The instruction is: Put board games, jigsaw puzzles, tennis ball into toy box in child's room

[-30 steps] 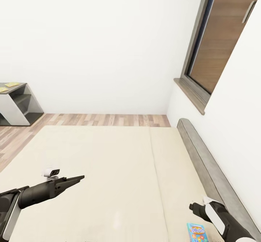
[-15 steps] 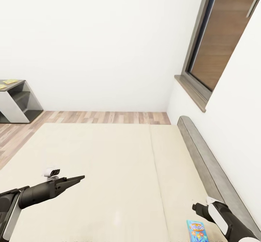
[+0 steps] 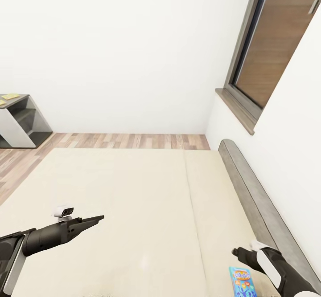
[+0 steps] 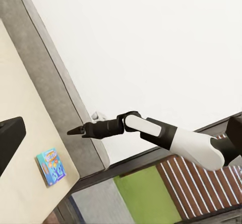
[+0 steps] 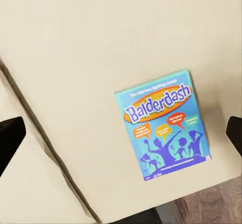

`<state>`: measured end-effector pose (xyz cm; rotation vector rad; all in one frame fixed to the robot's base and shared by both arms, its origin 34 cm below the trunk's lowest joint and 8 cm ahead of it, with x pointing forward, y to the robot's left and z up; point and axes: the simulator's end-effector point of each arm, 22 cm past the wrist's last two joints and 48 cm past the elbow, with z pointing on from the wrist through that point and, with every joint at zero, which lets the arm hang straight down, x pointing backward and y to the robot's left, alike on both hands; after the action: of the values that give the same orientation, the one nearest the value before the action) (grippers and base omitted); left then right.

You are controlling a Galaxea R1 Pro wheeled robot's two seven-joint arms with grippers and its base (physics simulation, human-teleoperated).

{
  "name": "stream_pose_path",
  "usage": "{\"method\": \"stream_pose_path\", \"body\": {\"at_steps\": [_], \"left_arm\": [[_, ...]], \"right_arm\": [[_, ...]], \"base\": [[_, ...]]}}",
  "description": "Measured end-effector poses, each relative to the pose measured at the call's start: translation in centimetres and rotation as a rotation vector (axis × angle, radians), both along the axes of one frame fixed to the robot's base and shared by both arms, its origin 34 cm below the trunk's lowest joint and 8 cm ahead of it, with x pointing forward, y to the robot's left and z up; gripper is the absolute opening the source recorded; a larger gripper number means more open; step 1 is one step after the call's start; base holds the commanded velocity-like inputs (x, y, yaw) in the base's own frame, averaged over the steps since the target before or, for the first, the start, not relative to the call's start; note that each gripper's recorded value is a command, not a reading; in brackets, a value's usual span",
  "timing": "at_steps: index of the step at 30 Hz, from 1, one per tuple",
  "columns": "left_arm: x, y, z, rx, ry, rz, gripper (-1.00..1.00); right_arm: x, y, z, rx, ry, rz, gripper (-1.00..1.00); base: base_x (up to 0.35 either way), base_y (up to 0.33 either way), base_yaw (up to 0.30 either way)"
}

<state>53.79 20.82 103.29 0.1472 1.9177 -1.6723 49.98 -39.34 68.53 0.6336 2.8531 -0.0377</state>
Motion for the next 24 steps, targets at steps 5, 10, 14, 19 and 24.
{"method": "stream_pose_path", "body": {"at_steps": [5,10,14,19,24], "left_arm": [[0.0,0.0,-0.3,0.0,0.008,0.0,1.0],[0.0,0.0,-0.7,0.0,0.016,0.0,1.0],[0.1,0.0,-1.0,0.0,0.023,0.0,1.0],[0.1,-0.1,-1.3,-0.002,0.031,-0.001,1.0],[0.1,-0.5,-1.3,-0.003,0.027,-0.009,1.0]], "right_arm": [[0.2,0.9,-0.3,0.04,-0.013,0.009,1.0],[0.1,1.1,-0.6,0.049,-0.012,0.01,1.0],[-0.1,1.1,-0.8,0.05,-0.006,0.01,1.0],[-0.4,1.1,-1.1,0.051,0.002,0.009,1.0],[-0.7,1.1,-1.5,0.051,0.01,0.008,1.0]], "base": [[0.0,0.0,-0.014],[0.0,0.0,-0.056],[0.0,0.0,-0.066],[0.0,0.0,-0.069],[0.0,0.0,-0.069]]}}
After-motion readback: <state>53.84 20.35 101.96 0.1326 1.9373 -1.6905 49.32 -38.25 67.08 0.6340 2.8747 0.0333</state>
